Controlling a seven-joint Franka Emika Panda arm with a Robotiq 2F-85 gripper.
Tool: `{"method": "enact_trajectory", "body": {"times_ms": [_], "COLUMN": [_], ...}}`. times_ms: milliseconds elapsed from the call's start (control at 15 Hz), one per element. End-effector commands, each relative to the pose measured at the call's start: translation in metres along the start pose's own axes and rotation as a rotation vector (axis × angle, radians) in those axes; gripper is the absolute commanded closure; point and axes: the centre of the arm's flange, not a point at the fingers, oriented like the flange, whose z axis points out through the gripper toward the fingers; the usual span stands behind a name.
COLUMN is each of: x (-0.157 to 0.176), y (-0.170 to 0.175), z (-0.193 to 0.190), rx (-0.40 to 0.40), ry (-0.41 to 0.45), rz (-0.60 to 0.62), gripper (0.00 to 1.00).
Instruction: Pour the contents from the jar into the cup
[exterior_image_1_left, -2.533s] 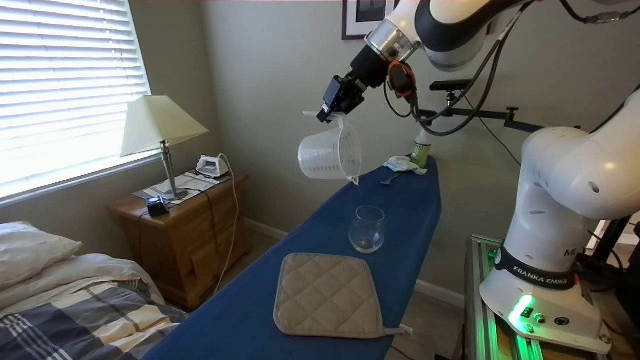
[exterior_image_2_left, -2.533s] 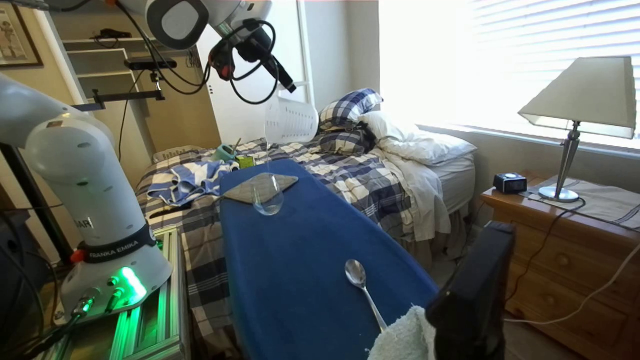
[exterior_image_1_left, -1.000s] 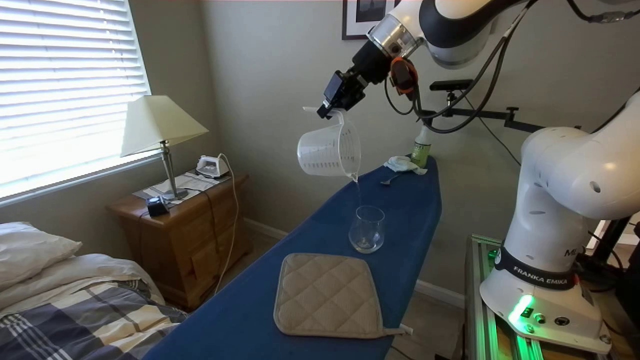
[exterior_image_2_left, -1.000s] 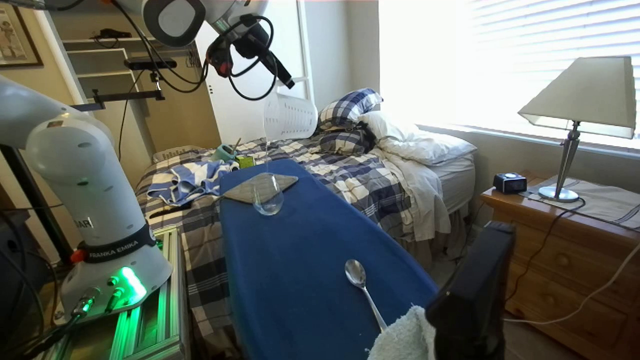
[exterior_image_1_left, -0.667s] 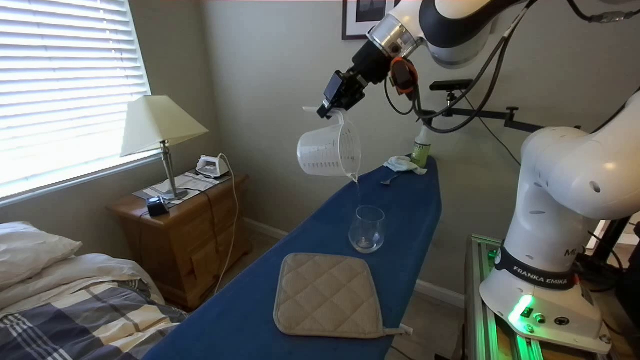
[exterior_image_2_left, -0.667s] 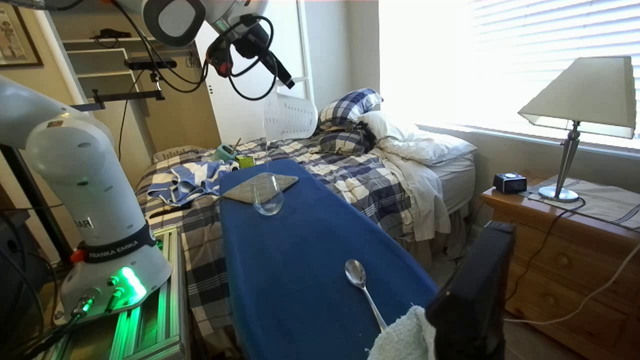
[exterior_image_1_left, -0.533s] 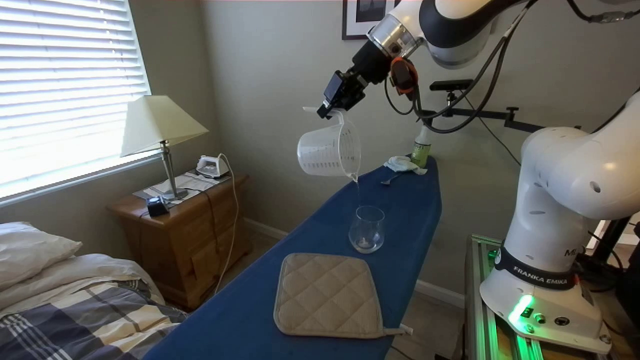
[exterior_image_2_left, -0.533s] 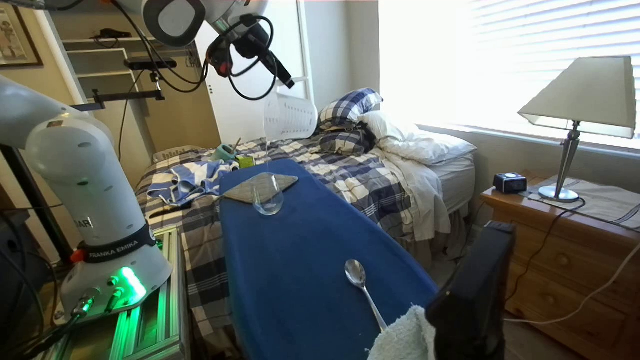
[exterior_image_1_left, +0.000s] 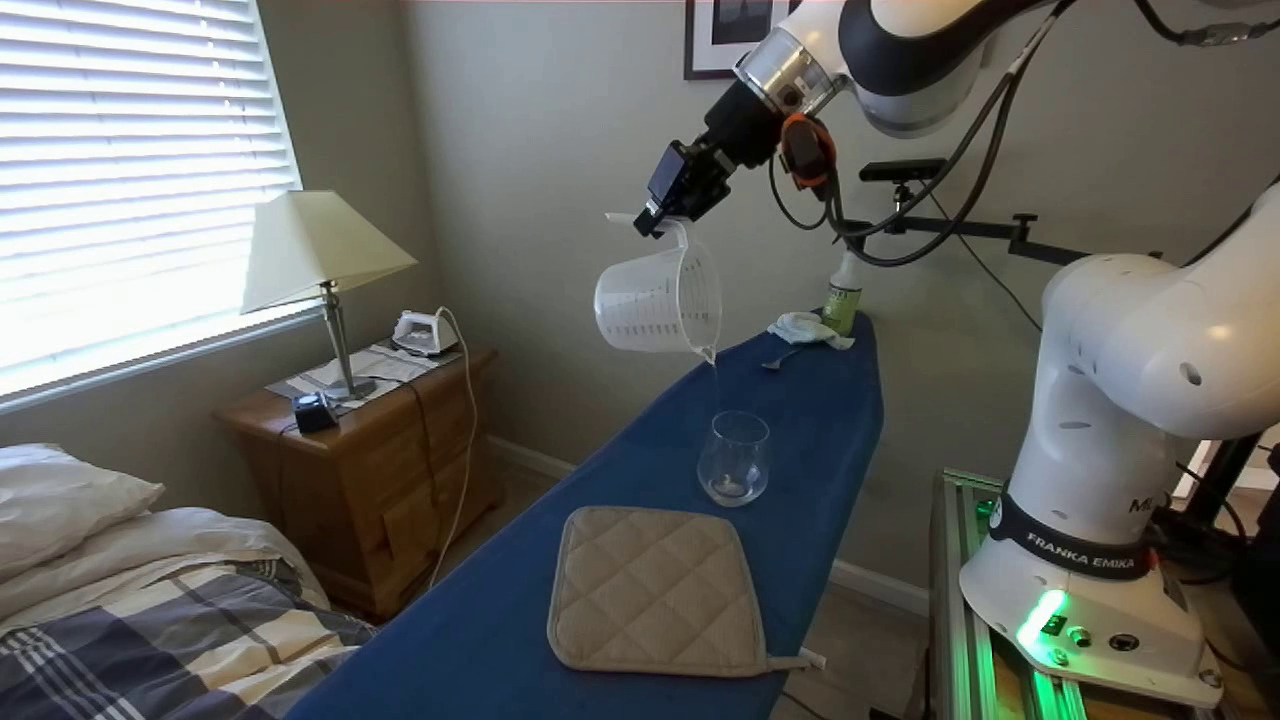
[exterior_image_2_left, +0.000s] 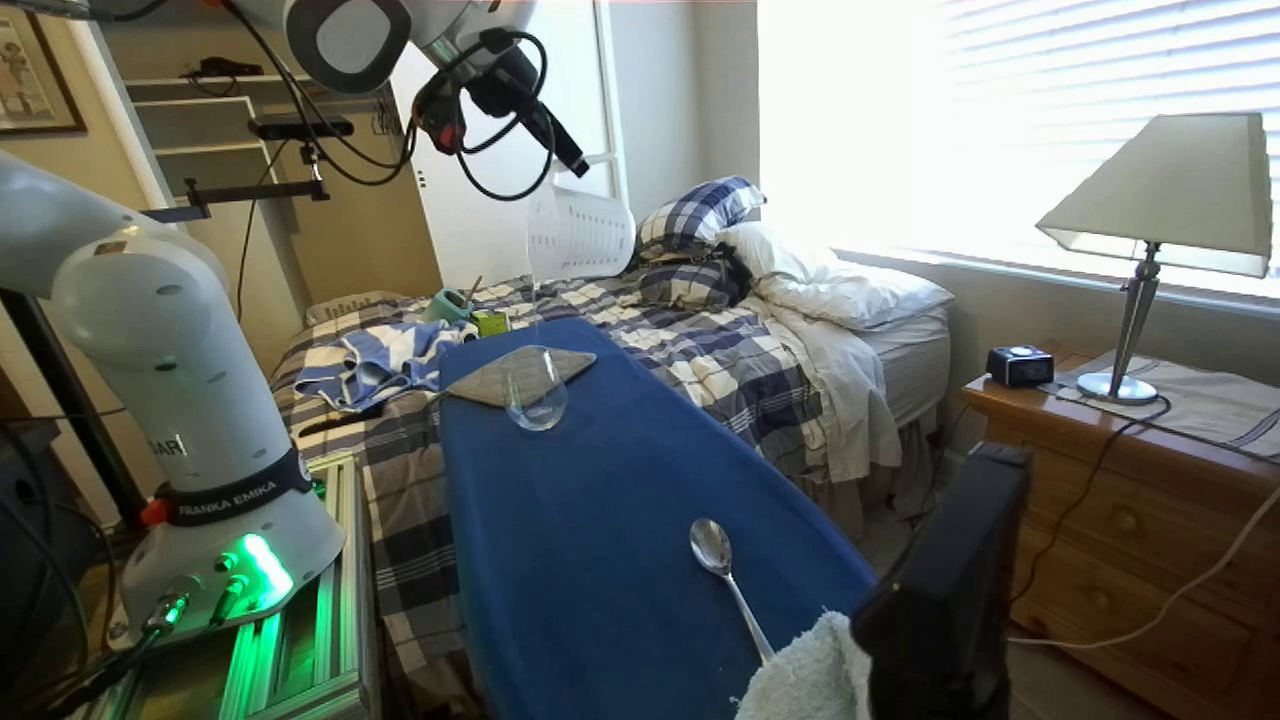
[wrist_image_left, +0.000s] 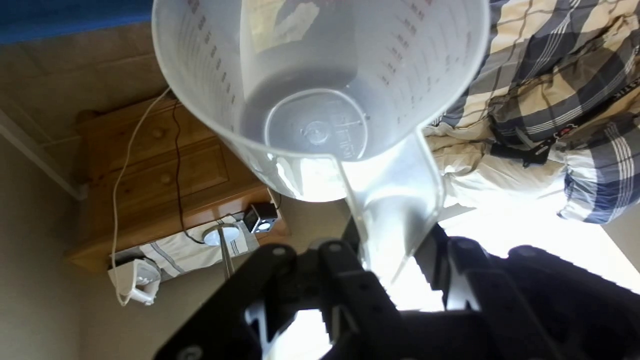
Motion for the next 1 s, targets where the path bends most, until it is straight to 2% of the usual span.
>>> {"method": "enact_trajectory", "body": {"times_ms": [0, 933], "x": [-0.0121, -0.0113], "y": [0.0014, 0.0008], "z": [-0.0083, -0.0127], "rx": [0.021, 0.02], "ry": [0.034, 0.049], "rz": [-0.018, -0.031], "gripper": [0.91, 0.91]}}
